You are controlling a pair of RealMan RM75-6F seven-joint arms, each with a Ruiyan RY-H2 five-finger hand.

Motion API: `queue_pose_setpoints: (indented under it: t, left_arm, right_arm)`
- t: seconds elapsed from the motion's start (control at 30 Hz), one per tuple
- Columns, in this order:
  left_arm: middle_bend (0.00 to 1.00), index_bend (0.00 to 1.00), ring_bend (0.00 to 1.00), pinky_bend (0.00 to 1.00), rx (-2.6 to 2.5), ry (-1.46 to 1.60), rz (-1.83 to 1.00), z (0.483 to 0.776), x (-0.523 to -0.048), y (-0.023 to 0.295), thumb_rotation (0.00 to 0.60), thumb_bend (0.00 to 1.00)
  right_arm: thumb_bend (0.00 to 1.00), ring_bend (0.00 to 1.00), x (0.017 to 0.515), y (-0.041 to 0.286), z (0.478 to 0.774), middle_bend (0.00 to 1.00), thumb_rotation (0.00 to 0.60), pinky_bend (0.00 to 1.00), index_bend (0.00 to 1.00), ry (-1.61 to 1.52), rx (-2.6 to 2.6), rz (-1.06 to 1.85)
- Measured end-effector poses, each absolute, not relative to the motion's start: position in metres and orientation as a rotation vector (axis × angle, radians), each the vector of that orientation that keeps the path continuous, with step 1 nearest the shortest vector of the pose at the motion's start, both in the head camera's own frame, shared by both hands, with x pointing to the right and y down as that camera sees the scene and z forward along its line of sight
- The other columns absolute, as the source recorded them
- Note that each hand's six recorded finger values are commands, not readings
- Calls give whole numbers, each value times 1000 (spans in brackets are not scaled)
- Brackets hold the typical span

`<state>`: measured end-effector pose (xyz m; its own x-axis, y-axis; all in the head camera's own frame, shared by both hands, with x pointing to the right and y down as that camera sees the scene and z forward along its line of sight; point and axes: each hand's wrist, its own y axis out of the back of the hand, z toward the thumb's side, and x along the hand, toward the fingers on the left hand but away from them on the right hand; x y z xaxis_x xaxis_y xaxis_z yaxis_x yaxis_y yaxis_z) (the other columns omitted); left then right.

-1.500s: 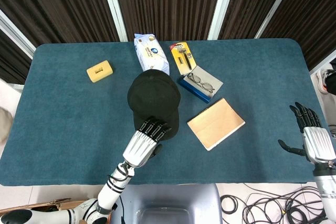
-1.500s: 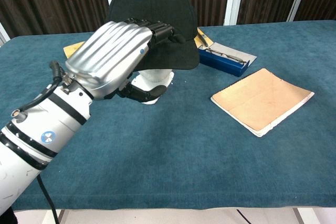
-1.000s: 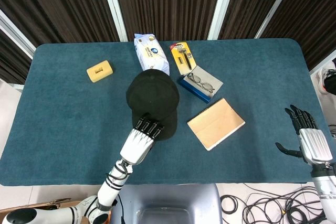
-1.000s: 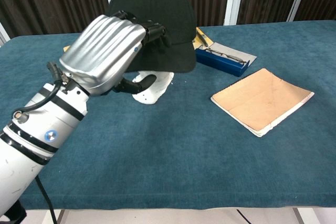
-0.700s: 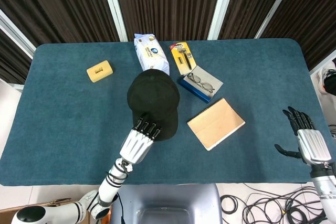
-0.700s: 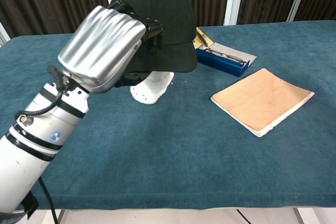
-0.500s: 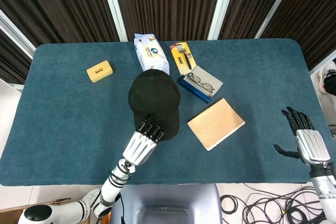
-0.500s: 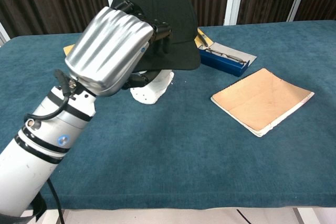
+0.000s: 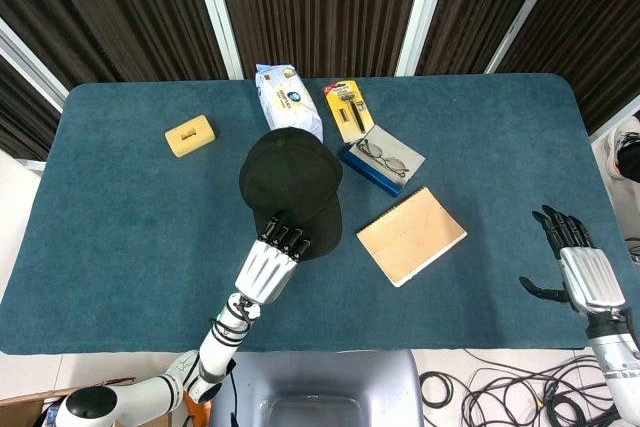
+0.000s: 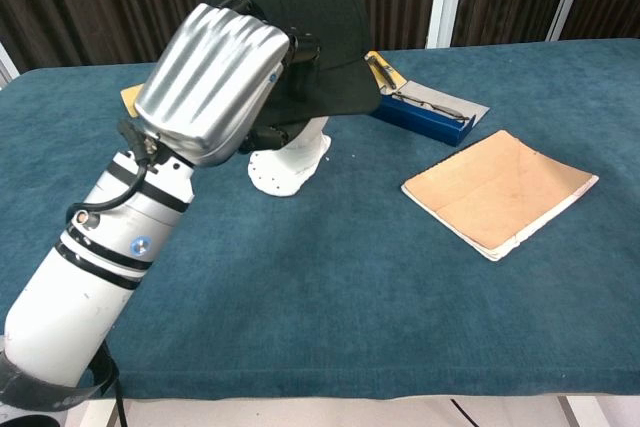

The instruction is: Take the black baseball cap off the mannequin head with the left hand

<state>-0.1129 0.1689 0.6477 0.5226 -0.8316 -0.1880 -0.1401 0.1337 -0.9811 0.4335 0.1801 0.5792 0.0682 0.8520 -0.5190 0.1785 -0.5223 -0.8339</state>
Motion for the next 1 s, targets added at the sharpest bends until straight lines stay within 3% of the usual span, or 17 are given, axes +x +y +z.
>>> queue_pose_setpoints:
  t: [0.2, 0.5, 1.0]
  left_arm:
    - [780, 749, 691, 412, -1326, 937, -562, 638, -115, 171, 600, 566]
    - [806, 767, 703, 405, -1253, 936, -474, 621, -120, 173, 600, 614]
    - [811, 768, 705, 391, -1035, 963, -479, 574, -173, 127, 600, 622]
  right_arm:
    - [130, 0, 434, 181, 580, 0, 600, 0, 0, -1019, -1773, 1501]
    - [130, 0, 433, 181, 581, 0, 600, 0, 0, -1006, -1775, 1508]
    - [130, 0, 430, 182, 585, 0, 600, 0, 0, -980, -1774, 1526]
